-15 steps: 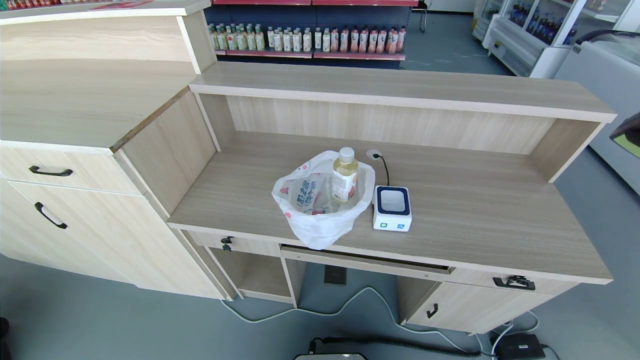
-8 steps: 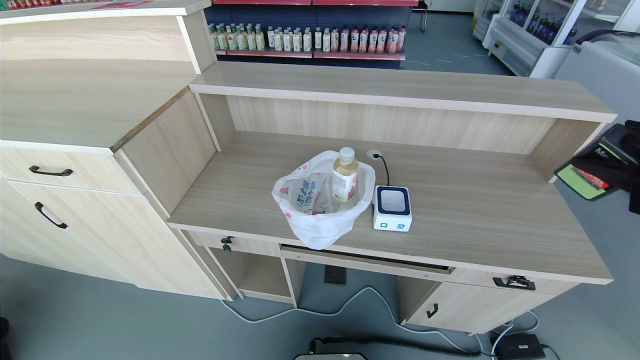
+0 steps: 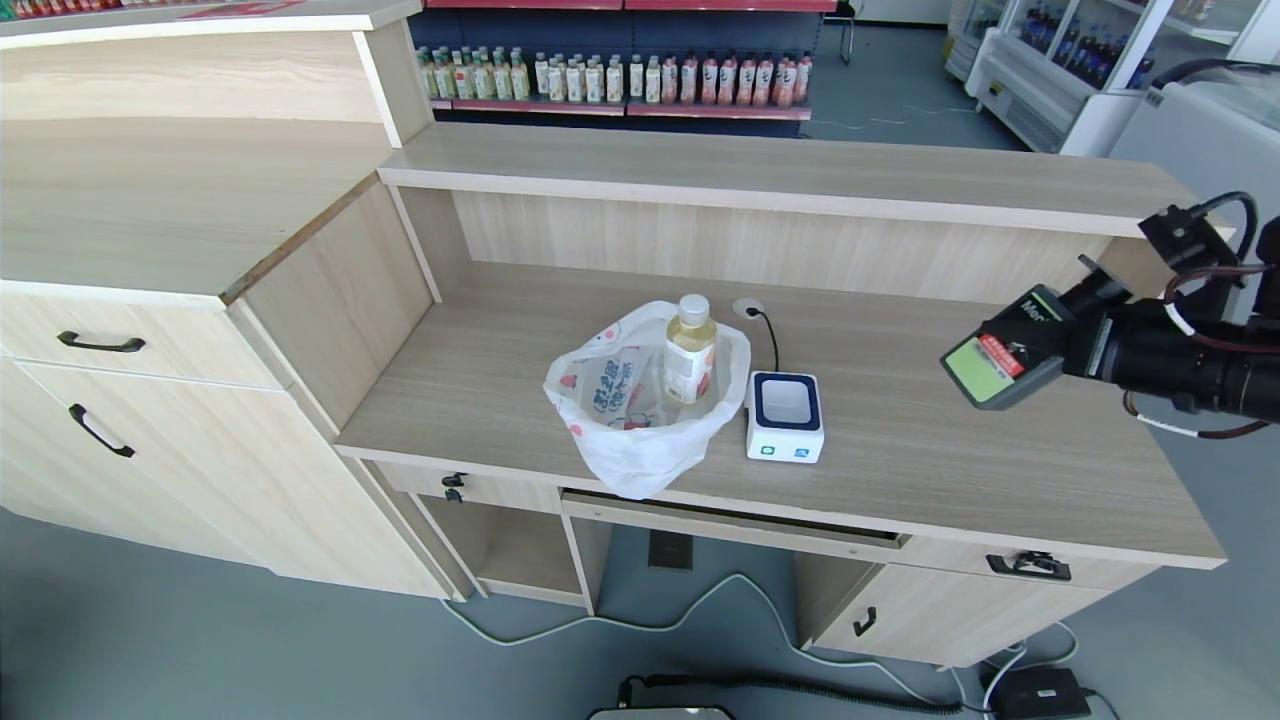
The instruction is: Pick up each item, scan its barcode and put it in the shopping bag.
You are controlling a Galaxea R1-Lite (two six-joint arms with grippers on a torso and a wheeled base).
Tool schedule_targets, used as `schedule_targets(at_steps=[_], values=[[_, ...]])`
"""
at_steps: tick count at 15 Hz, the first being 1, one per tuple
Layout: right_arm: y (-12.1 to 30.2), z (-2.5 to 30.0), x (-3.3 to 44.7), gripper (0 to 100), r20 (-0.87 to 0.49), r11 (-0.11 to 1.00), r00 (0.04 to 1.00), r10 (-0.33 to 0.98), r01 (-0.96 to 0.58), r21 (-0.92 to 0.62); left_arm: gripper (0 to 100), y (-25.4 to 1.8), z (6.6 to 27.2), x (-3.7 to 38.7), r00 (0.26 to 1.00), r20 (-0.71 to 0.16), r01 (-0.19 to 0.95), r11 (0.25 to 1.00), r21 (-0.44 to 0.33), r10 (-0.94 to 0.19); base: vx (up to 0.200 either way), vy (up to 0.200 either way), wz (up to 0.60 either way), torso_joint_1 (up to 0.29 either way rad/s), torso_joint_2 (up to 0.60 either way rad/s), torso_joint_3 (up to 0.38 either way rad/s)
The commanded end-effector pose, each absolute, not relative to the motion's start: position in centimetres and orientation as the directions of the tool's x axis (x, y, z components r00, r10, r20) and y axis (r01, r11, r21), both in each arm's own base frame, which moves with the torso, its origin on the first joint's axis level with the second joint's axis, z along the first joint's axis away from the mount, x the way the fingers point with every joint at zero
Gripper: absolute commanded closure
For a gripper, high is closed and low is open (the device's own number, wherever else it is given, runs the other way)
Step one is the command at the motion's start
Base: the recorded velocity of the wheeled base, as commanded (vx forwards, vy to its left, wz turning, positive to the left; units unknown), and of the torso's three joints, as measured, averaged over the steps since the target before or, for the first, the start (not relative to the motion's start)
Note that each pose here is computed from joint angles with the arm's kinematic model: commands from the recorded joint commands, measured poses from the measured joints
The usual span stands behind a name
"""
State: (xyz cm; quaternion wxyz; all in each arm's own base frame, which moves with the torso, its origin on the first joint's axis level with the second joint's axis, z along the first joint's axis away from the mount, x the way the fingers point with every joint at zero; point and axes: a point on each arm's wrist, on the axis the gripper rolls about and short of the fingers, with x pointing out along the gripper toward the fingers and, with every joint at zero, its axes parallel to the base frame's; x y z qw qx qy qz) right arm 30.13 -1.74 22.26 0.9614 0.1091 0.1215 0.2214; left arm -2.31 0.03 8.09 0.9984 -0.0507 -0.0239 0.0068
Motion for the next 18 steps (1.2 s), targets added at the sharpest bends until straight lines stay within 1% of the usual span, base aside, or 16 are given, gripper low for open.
schedule_targets(at_steps=[1, 5, 7, 9, 10, 16, 18], values=[[0.1, 18.7, 35.0, 100, -0.254, 0.861, 0.842, 0.477, -0.388, 0.331, 0, 0.0, 8.1, -2.3, 0.999, 0.048, -0.012, 0.995, -0.102, 0.017, 0.000, 0.000, 0.00, 0.000, 0.00, 0.000], [2.2, 15.7, 37.7, 100, -0.278, 0.837, 0.805, 0.525, -0.429, 0.339, 0, 0.0, 8.1, -2.3, 0.999, 0.048, -0.012, 0.995, -0.102, 0.017, 0.000, 0.000, 0.00, 0.000, 0.00, 0.000], [2.5, 14.7, 39.4, 100, -0.281, 0.845, 0.811, 0.514, -0.421, 0.330, 0, 0.0, 8.1, -2.3, 0.999, 0.048, -0.012, 0.995, -0.102, 0.017, 0.000, 0.000, 0.00, 0.000, 0.00, 0.000], [3.0, 14.2, 40.6, 100, -0.287, 0.873, 0.838, 0.464, -0.377, 0.310, 0, 0.0, 8.1, -2.3, 0.999, 0.048, -0.012, 0.995, -0.102, 0.017, 0.000, 0.000, 0.00, 0.000, 0.00, 0.000], [3.1, 14.0, 41.0, 100, -0.285, 0.873, 0.839, 0.464, -0.378, 0.308, 0, 0.0, 8.1, -2.3, 0.999, 0.048, -0.012, 0.995, -0.102, 0.017, 0.000, 0.000, 0.00, 0.000, 0.00, 0.000], [5.6, 13.9, 41.8, 100, -0.272, 0.849, 0.816, 0.511, -0.428, 0.312, 0, 0.0, 8.1, -2.3, 0.999, 0.048, -0.012, 0.995, -0.102, 0.017, 0.000, 0.000, 0.00, 0.000, 0.00, 0.000], [5.8, 13.7, 42.2, 100, -0.272, 0.848, 0.814, 0.513, -0.431, 0.310, 0, 0.0, 8.1, -2.3, 0.999, 0.048, -0.012, 0.995, -0.102, 0.017, 0.000, 0.000, 0.00, 0.000, 0.00, 0.000]])
